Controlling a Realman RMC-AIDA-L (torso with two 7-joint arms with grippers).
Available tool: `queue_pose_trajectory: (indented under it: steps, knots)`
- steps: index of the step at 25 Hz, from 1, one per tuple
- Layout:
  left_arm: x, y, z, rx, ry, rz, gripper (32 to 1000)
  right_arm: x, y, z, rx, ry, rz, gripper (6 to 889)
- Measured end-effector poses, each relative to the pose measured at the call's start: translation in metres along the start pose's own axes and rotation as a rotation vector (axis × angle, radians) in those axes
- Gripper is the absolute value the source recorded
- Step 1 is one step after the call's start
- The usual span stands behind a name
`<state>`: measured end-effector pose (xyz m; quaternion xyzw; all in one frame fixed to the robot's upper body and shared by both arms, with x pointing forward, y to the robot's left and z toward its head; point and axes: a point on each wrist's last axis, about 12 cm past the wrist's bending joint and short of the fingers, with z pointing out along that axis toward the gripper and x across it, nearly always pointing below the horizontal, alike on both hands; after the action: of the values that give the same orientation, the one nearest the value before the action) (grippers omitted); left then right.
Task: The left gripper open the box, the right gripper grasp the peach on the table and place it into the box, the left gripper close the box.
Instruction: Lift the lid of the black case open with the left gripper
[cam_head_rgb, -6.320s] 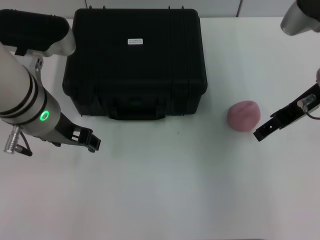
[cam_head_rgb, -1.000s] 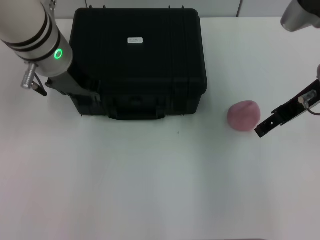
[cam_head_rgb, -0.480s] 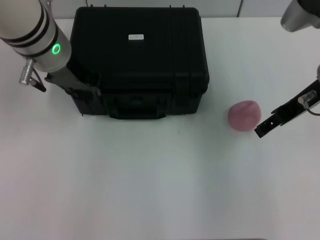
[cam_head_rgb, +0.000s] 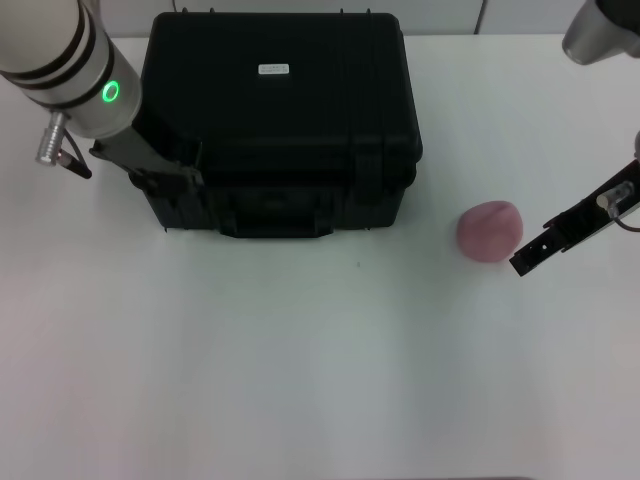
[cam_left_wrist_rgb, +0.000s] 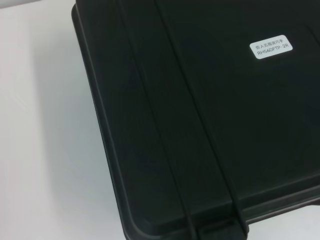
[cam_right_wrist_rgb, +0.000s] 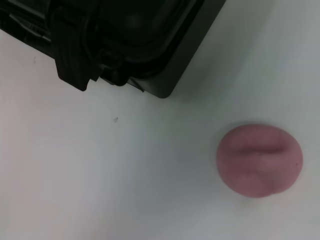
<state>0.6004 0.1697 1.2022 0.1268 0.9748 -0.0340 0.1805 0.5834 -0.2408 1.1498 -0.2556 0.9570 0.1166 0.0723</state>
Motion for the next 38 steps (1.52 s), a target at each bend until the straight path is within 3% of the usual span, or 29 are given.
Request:
queue_pose_trajectory:
  steps: [6, 18, 25, 38]
  knots:
    - [-0.0001, 0.0, 0.0, 0.027, -0.009, -0.001, 388, 0.0, 0.0, 0.0, 0.001, -0.003, 0.001, 814]
    - [-0.0014, -0.001, -0.003, 0.033, -0.025, 0.001, 389, 0.001, -0.001, 0.0, 0.0, -0.003, 0.002, 814]
    - [-0.0043, 0.002, -0.009, 0.037, -0.055, -0.009, 389, 0.001, -0.001, 0.0, 0.0, -0.003, 0.002, 814]
    - [-0.0058, 0.004, -0.021, 0.023, -0.052, 0.001, 389, 0.001, -0.001, 0.0, 0.0, -0.003, 0.0, 813]
